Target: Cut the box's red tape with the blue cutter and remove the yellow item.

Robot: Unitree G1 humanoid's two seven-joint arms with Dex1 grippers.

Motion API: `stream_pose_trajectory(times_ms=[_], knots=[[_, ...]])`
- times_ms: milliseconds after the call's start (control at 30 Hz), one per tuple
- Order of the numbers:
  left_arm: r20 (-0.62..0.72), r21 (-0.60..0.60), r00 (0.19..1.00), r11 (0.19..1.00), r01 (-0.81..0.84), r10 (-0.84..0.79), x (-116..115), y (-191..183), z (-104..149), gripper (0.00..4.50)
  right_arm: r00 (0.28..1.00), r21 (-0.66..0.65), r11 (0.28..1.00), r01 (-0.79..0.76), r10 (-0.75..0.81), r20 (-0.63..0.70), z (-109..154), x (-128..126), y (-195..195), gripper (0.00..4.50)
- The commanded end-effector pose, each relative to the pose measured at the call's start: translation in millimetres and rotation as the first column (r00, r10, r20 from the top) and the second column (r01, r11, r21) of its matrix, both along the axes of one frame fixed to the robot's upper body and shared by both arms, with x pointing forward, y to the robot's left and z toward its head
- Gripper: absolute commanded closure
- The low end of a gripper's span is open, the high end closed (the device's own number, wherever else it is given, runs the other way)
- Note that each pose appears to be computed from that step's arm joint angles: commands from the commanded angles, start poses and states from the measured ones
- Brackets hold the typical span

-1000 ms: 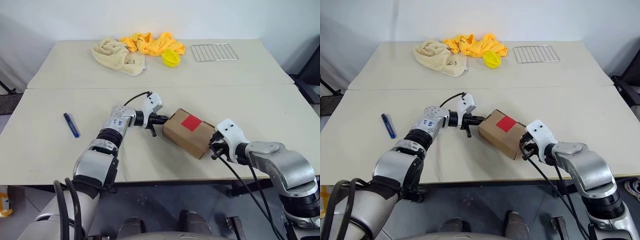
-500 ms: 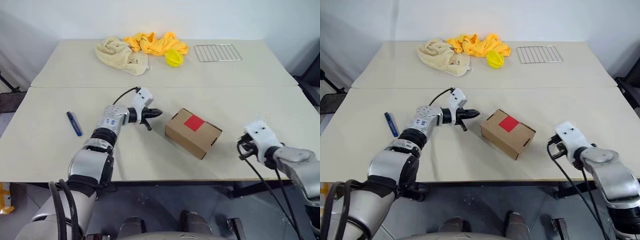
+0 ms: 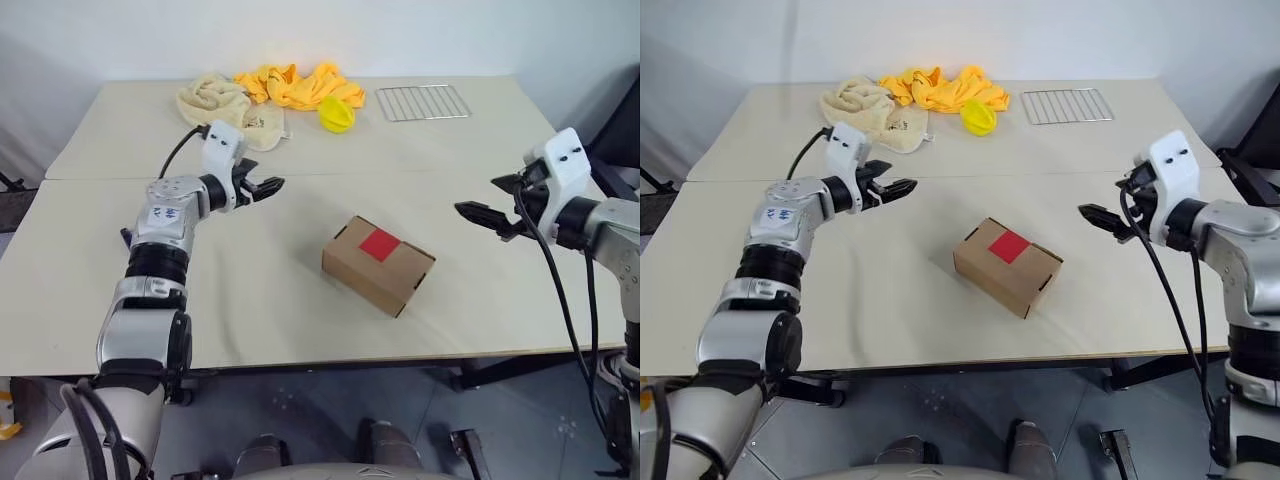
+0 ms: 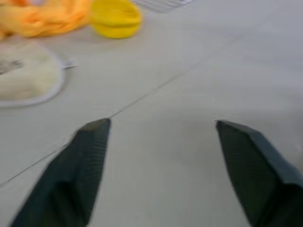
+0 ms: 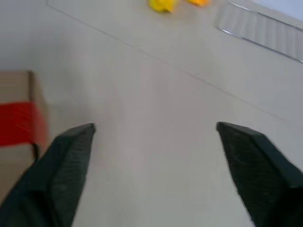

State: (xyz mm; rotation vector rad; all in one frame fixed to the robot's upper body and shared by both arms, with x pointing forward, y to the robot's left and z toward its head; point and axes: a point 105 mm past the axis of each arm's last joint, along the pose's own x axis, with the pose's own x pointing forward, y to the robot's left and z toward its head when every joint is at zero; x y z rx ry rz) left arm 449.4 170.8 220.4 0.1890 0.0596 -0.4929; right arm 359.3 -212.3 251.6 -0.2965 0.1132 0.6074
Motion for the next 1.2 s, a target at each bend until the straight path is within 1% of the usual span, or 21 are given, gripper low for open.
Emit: stream_pose_trajectory(times_ms=[33,133,200,333,367,433,500,533,600,633,667,733,767,867,933,967,1033,1200], knots=[[0.134,-0.024,0.956,0.966,-0.259,0.26,-10,34,34,0.01,0.986,-0.024,0.993,-0.115,0.117,0.117,24,8,15,0.0],[0.129,-0.124,0.883,0.891,-0.437,0.451,-23,56,39,0.01,0.974,-0.074,0.981,-0.177,0.186,0.133,23,17,25,0.0],[0.091,-0.106,0.828,0.832,-0.545,0.553,-34,65,31,0.01,0.963,-0.081,0.971,-0.224,0.234,0.135,21,23,36,0.0],[0.065,-0.163,0.742,0.741,-0.651,0.667,-56,78,29,0.01,0.934,-0.076,0.944,-0.32,0.328,0.14,20,27,57,0.0],[0.053,-0.181,0.712,0.708,-0.682,0.7,-62,84,27,0.19,0.924,-0.075,0.933,-0.352,0.36,0.133,19,27,63,0.0],[0.029,-0.192,0.685,0.677,-0.711,0.728,-71,91,22,0.58,0.902,-0.075,0.911,-0.406,0.412,0.13,19,26,74,0.0],[0.034,-0.175,0.648,0.643,-0.746,0.761,-81,99,19,1.12,0.875,-0.069,0.884,-0.462,0.468,0.124,19,23,83,0.0],[0.037,-0.169,0.632,0.629,-0.759,0.774,-84,102,18,1.12,0.864,-0.069,0.872,-0.484,0.489,0.119,19,22,86,0.0],[-0.003,-0.175,0.598,0.589,-0.789,0.801,-92,110,11,1.12,0.835,-0.089,0.84,-0.535,0.542,0.09,14,19,93,0.0],[-0.035,-0.181,0.568,0.554,-0.813,0.822,-97,116,6,1.12,0.826,-0.102,0.829,-0.55,0.558,0.077,12,19,96,0.0],[-0.069,-0.185,0.537,0.518,-0.835,0.841,-101,122,1,1.12,0.818,-0.111,0.82,-0.561,0.57,0.074,11,20,98,0.0],[-0.104,-0.175,0.498,0.477,-0.861,0.861,-107,128,-5,1.12,0.813,-0.119,0.815,-0.567,0.577,0.076,11,22,99,0.0],[-0.128,-0.126,0.515,0.501,-0.856,0.848,-108,126,-11,1.12,0.813,-0.118,0.815,-0.567,0.576,0.078,12,22,100,0.0],[-0.157,-0.097,0.5,0.49,-0.866,0.852,-115,130,-17,0.6,0.811,-0.119,0.813,-0.57,0.58,0.078,13,22,99,0.0],[-0.152,-0.077,0.464,0.458,-0.886,0.873,-121,136,-19,0.03,0.809,-0.122,0.81,-0.573,0.584,0.076,12,21,99,0.0],[-0.152,-0.07,0.434,0.428,-0.901,0.888,-124,141,-20,0.03,0.809,-0.123,0.81,-0.573,0.583,0.073,12,21,98,0.0],[-0.162,-0.075,0.4,0.393,-0.917,0.902,-127,147,-24,0.03,0.812,-0.129,0.812,-0.57,0.58,0.065,10,21,96,0.0],[-0.198,-0.06,0.369,0.364,-0.929,0.908,-128,152,-37,0.03,0.815,-0.135,0.814,-0.565,0.576,0.059,8,19,95,0.0]])
